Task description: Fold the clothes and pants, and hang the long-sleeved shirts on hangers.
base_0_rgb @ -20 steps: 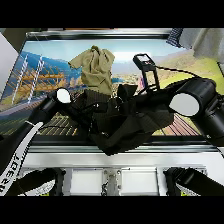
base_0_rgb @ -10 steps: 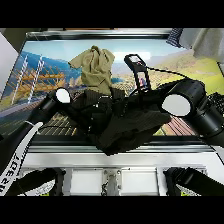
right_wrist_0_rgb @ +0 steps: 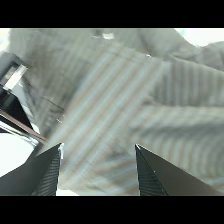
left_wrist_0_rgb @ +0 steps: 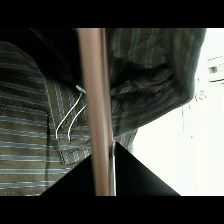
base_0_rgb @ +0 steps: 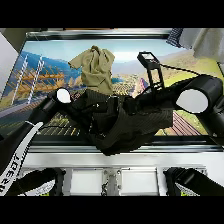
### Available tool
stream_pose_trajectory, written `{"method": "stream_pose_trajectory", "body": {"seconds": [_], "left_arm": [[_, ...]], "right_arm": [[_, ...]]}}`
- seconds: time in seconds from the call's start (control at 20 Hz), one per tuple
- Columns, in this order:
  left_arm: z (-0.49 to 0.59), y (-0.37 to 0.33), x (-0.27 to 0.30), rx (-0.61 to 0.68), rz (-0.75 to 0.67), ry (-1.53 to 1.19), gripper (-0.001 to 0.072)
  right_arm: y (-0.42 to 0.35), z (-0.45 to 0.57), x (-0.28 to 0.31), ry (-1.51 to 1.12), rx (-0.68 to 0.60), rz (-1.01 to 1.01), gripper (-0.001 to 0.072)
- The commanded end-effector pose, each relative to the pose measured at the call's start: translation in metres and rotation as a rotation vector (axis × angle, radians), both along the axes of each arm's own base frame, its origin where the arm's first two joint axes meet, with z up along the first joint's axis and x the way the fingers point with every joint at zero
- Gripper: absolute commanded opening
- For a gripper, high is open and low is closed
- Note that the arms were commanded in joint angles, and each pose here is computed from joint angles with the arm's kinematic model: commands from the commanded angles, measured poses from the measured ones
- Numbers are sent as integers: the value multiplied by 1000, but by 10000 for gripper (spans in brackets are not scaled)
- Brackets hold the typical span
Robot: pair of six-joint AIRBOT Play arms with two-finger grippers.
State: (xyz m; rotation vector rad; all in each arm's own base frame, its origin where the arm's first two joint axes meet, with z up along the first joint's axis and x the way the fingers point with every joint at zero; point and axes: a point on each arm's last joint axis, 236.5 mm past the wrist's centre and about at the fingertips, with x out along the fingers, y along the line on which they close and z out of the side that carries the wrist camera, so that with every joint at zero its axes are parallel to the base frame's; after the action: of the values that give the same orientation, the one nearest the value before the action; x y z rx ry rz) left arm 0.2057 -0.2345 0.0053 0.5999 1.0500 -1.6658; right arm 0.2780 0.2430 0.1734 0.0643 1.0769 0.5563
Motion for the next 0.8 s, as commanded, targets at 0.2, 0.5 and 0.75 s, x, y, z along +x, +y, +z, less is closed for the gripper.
{"method": "stream_pose_trajectory", "body": {"seconds": [0.2, 0.5, 0.75], "left_arm": [[-1, 1, 0, 3, -3, -1, 13], [-1, 1, 0, 2, -2, -1, 13], [0, 2, -3, 5, -9, 9, 13]], "right_arm": [[-42, -5, -19, -57, -159, 338, 510], [-45, 3, -8, -113, -114, 389, 508], [-73, 7, 8, -257, -164, 560, 507]]}}
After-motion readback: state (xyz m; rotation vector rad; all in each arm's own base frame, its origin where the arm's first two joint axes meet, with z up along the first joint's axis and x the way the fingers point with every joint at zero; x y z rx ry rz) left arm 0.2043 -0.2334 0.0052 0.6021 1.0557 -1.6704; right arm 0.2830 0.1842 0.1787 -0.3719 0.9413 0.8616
